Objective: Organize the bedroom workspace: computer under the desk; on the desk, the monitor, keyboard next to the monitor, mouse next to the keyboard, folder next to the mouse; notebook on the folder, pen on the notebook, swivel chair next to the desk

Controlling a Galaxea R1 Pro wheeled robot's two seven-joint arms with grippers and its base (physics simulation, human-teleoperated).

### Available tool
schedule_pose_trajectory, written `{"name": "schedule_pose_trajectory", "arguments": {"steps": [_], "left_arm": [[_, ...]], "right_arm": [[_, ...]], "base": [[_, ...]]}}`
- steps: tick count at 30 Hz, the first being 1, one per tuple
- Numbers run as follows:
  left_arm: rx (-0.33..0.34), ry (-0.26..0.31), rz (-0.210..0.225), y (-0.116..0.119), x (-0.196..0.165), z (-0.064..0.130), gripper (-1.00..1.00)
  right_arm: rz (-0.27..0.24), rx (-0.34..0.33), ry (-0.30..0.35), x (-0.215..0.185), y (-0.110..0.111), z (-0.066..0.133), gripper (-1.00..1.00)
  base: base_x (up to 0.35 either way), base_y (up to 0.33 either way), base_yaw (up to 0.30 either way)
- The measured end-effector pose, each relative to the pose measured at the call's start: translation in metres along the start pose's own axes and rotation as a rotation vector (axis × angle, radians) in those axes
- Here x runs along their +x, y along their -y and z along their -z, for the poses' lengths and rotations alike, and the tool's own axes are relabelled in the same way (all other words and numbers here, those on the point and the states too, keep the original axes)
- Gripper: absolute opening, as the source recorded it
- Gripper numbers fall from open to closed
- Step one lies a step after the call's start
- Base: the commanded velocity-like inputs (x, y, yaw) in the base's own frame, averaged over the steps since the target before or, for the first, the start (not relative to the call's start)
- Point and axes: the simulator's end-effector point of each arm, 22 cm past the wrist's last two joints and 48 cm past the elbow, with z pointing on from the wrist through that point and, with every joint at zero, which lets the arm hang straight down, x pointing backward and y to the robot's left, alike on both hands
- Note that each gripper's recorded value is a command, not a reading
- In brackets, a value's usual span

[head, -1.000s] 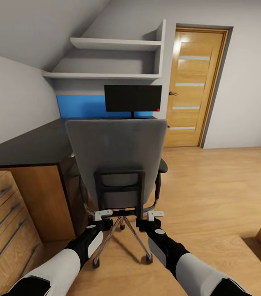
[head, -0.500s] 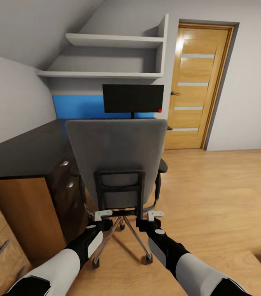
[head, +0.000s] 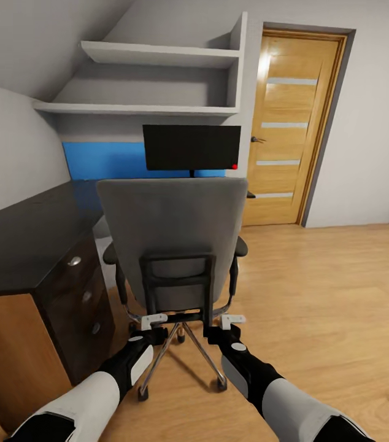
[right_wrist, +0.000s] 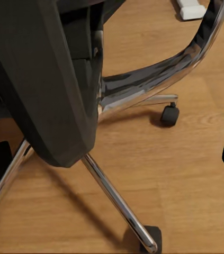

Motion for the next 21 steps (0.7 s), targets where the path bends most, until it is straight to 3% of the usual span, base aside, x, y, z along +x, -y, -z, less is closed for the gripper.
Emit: {"name": "schedule_pose_trajectory", "arguments": {"steps": [21], "left_arm": [[0.001,-0.001,-0.003,0.0005,0.0004,0.0001,1.00]], "right_arm": [[-0.001,0.000,-0.001,0.0003,-0.0001,0.0000,1.00]], "base": [[0.322,0.000,0.000]]}}
